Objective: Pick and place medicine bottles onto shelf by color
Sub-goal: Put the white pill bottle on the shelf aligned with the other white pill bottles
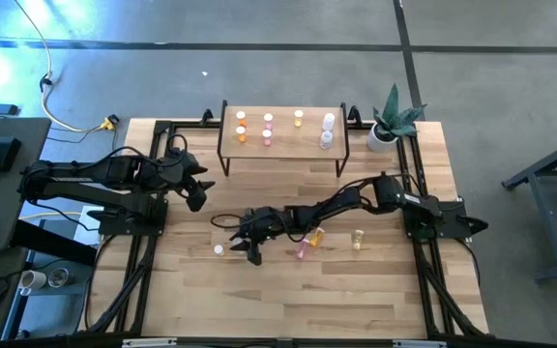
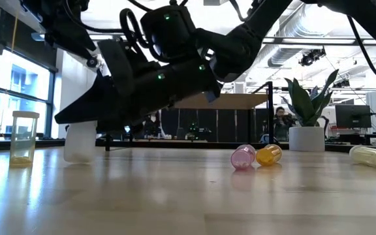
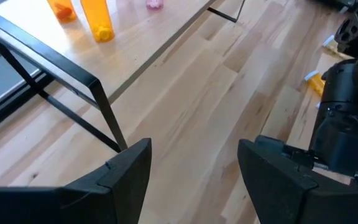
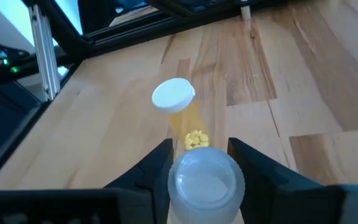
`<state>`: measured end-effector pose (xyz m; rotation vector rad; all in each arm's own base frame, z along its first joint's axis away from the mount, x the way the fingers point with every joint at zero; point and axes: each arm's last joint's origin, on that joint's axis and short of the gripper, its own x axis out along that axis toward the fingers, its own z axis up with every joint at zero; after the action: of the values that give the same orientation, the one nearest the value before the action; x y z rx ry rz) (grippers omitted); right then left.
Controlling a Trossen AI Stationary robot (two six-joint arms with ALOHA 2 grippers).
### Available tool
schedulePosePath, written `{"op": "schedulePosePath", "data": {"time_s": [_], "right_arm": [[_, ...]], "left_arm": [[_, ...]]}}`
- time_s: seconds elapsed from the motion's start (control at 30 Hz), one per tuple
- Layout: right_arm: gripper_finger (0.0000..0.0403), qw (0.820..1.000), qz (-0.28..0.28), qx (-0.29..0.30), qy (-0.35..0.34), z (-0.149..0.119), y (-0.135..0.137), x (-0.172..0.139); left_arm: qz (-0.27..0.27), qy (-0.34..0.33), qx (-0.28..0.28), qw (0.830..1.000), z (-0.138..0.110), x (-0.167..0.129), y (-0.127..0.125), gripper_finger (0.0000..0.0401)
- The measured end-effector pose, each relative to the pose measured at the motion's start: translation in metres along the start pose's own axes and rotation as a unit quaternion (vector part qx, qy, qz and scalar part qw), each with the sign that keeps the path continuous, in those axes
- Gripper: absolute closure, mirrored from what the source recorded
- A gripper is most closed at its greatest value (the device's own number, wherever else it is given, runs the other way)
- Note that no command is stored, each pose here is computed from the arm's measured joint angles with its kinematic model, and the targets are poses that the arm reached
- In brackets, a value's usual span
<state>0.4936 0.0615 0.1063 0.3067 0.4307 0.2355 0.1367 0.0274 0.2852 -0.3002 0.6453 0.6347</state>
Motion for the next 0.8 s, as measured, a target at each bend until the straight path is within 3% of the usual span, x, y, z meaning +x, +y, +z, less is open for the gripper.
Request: {"op": "schedulePosePath", "data": {"time_s": [0.17,0.37,0.8], "right_arm": [[0.0283,1.0,-0.002,0.028,0.007,0.006,0.003,-0.005],[0.0283,0.999,-0.038,0.036,0.015,0.032,0.013,-0.024],[0.0282,0.993,-0.069,0.088,-0.041,0.077,0.03,-0.056]], "left_arm": [[0.0,0.0,0.032,0.999,0.0,0.0,0.0,0.0174],[0.0,0.0,0.065,0.998,0.0,0.0,0.0,0.0174],[0.025,-0.023,0.103,0.994,0.011,-0.007,0.005,0.0174]]}}
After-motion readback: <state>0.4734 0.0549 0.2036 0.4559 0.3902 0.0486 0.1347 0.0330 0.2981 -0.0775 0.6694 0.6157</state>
